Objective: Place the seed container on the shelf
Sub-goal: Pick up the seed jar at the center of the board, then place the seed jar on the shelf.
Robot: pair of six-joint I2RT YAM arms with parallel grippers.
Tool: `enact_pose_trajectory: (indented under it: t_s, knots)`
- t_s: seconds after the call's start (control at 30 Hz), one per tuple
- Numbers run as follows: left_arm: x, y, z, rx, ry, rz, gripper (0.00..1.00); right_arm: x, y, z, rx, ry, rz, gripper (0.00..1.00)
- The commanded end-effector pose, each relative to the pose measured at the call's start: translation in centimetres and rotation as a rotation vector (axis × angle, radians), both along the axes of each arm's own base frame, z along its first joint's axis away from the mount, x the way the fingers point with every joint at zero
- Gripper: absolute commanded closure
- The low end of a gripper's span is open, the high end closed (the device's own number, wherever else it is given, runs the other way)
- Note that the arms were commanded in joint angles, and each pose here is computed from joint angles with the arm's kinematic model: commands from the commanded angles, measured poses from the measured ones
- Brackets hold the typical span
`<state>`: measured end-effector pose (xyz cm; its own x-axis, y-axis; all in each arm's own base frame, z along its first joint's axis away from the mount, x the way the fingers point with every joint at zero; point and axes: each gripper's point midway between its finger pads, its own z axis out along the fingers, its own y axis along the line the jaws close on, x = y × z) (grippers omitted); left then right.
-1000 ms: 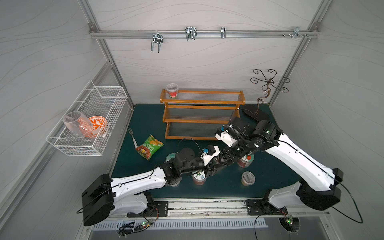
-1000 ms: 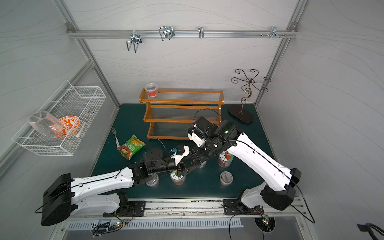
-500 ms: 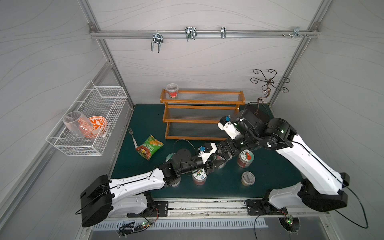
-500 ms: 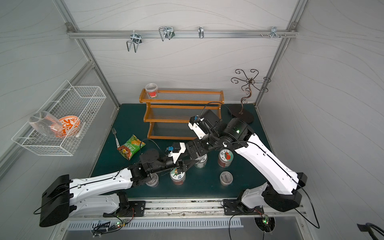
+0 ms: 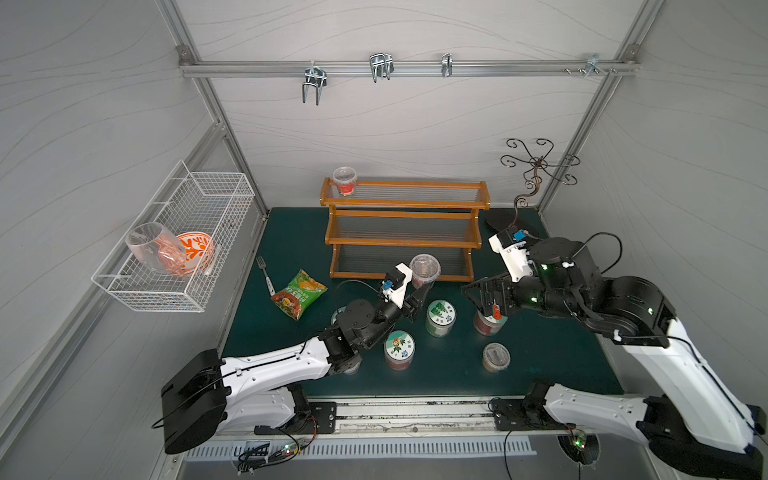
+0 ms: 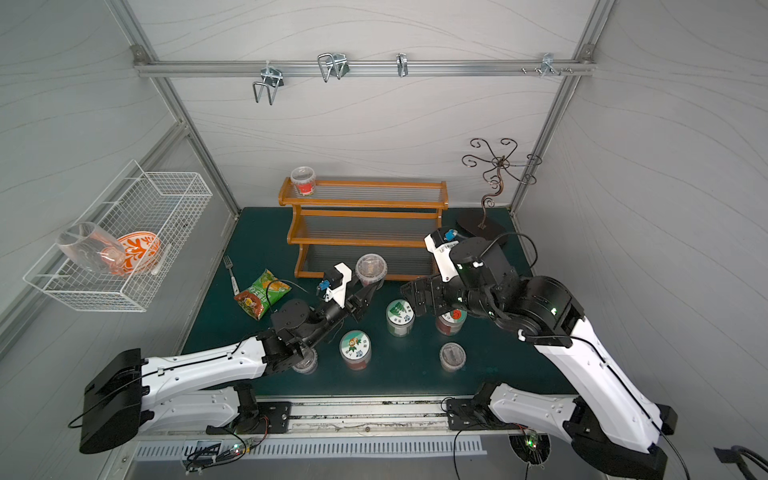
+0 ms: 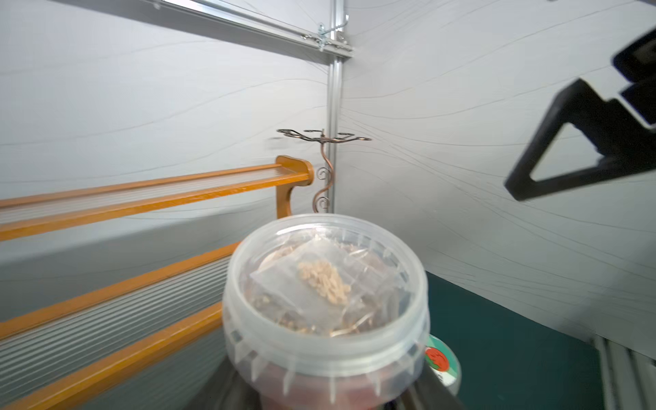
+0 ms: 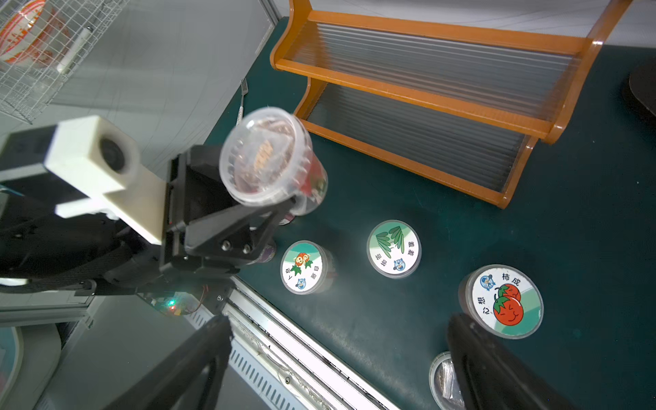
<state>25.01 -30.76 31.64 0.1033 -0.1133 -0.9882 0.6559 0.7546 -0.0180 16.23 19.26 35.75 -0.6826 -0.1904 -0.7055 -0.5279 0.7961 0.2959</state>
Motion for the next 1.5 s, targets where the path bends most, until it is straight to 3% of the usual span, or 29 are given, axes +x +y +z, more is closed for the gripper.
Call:
enact_pose_trajectory:
  t_s: [0.0,0.27,0.7,1.2,1.47]
  knots:
    - [2.6,2.4,5.5,-0.123,-0.091,0.166,0.53,0.4,0.5,-1.4,0.017,0.032,-0.018,0.01]
    - [8.0,4.3,7.6,-0.168,-0.093,0.323,0.54,-0.6,0.5,-4.5,-0.015,0.121,-0.004,0.01]
    - [16.2,7.1,7.3,-0.179,-0.031,0.524,0.53,-1.1,0.0,-6.2,-0.025,0.151,0.001,0.01]
    - [22.7,8.2,5.1,-0.098,0.040,0.589,0.52,-1.2,0.2,-6.8,-0.019,0.177,0.013,0.01]
    - [24.5,8.3,4.6,-0.089,0.077,0.605,0.51,-1.0,0.0,-6.9,-0.021,0.176,0.005,0.01]
